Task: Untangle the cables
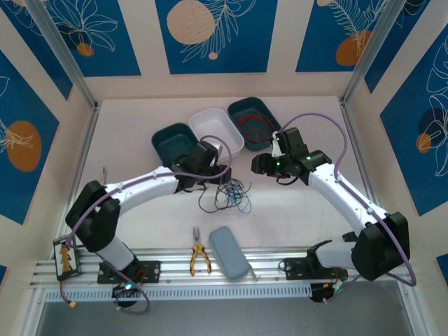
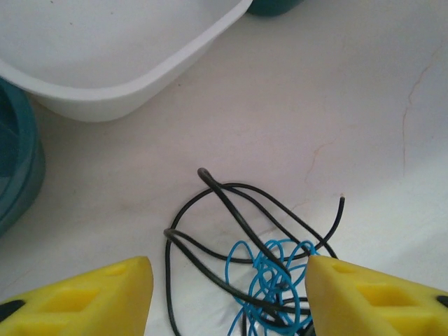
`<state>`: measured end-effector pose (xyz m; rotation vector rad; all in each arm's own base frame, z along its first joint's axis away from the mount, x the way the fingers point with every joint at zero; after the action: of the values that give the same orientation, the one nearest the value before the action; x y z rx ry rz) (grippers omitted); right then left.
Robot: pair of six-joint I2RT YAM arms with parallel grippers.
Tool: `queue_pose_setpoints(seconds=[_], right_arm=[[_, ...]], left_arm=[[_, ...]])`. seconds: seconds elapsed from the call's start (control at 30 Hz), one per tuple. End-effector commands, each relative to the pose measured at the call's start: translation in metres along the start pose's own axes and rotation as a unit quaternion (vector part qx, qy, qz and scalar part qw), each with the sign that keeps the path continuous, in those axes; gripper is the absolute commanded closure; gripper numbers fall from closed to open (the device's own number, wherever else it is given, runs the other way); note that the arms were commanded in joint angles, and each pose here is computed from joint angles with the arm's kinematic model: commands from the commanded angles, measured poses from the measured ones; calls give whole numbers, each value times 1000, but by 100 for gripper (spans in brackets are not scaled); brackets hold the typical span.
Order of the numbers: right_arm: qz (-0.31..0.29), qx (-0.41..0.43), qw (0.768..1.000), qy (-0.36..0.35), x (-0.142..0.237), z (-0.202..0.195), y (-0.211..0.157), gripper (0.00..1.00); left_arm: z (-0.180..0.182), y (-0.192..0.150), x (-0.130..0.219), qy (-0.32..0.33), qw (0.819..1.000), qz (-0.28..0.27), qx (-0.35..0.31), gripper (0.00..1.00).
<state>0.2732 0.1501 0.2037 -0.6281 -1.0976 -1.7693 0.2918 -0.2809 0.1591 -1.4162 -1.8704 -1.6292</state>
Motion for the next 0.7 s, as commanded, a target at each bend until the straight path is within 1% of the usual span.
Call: queue_pose_setpoints(seconds=[0.0,0.13,0.43,0.5,0.6,0.67], right_arm=[[-8,-2,999,31,-4,10,1,44],[1,1,999,40,-15,13,-3,45],[16,-2,999,28,-31,8,-9,46],[20,-4,999,26,-35,7,-11,47],[23,-8,999,22,-38,3,-14,49],[25,-11,999,16,-39,1,-16,49]], left_arm=[[-2,12,-4,-7,1000,-4,13,45],[-4,14,-15,-14,1000,2,20,52],[-5,11,-33,-19,999,15,29,66],[-6,11,-36,-25,999,17,31,71],[-10,12,-37,-41,999,16,30,86],[-12,13,-35,-50,998,10,29,93]])
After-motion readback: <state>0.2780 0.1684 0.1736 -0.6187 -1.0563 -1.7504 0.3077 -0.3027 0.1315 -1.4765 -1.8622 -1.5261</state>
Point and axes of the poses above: each hand's point on the last joint's axis, 136 mm out from that joint toward the fingers, its own x axis back along the fingers, its own z axis along the line the jaws close on, y = z × x, the point moved 5 cm from there along x, back along the fingers, and after that the axes turned 3 degrees about -x, right-handed, at the moved point
